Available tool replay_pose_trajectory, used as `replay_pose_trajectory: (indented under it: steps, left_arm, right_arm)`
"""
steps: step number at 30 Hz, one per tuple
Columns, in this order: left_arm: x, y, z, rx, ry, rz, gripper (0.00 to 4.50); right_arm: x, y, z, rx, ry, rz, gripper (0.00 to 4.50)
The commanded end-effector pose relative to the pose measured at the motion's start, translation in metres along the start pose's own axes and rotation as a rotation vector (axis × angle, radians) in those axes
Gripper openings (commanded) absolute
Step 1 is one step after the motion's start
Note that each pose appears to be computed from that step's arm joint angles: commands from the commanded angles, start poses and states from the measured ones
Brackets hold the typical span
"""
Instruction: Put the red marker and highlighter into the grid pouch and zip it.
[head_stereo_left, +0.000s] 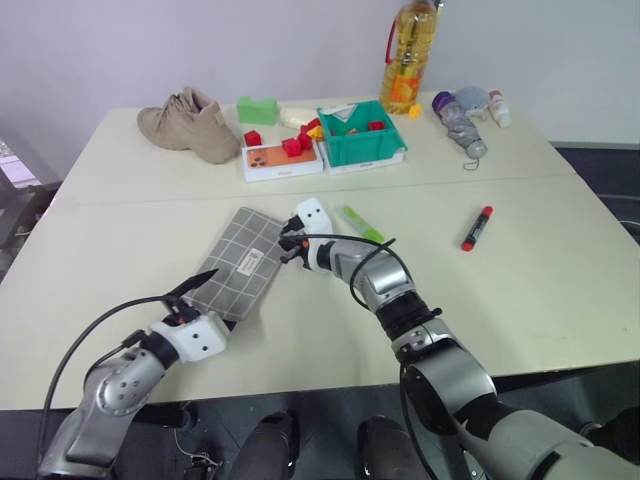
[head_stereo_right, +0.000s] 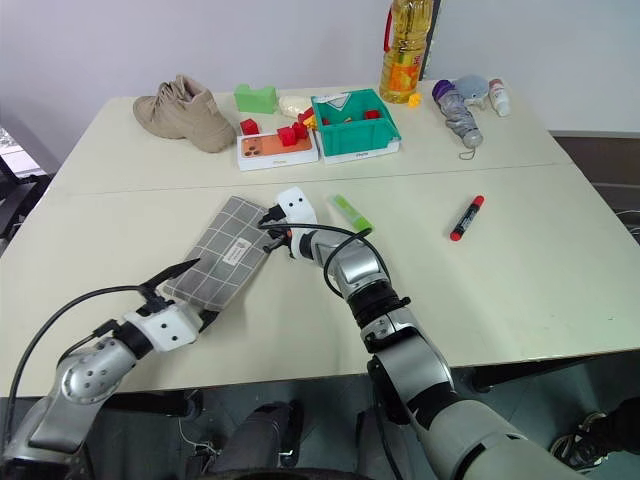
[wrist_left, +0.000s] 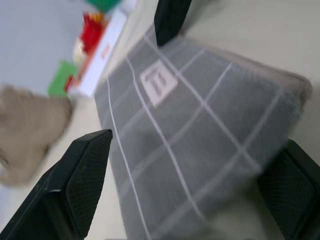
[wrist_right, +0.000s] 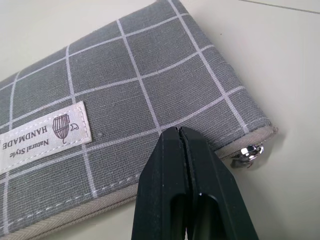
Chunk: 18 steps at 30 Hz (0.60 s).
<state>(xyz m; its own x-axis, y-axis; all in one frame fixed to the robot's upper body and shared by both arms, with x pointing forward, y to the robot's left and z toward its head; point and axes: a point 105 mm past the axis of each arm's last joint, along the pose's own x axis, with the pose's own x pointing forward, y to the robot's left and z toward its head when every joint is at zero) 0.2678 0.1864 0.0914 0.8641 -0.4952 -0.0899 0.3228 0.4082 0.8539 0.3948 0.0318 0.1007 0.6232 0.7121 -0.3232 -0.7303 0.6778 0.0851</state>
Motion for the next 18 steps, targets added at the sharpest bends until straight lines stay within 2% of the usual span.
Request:
replay_pose_trajectory:
  steps: [1, 4, 11, 12, 16, 18]
  left_arm:
    - [0.008, -0.010, 0.002, 0.071, -0.026, -0.014, 4.50]
    - [0.013, -0.006, 0.004, 0.080, -0.044, 0.015, 3.79]
    - [0.013, 0.002, 0.003, 0.088, -0.063, 0.034, 0.30]
    - [0.013, 0.003, 0.003, 0.086, -0.064, 0.037, 0.04]
    - [0.013, 0.011, 0.004, 0.042, -0.064, 0.079, 0.04]
    - [0.012, 0.020, 0.009, -0.063, -0.080, 0.131, 0.04]
  right_arm:
    - [0.001, 0.006, 0.003, -0.001, -0.015, 0.009, 0.03]
    - [0.000, 0.006, 0.003, -0.003, -0.017, 0.007, 0.00]
    - [-0.001, 0.005, 0.004, -0.004, -0.025, 0.003, 0.00]
    - [-0.002, 0.005, 0.005, -0.002, -0.028, 0.004, 0.00]
    - [-0.006, 0.000, 0.019, -0.002, -0.087, -0.008, 0.00]
    - [-0.017, -0.007, 0.040, -0.057, -0.174, -0.014, 0.00]
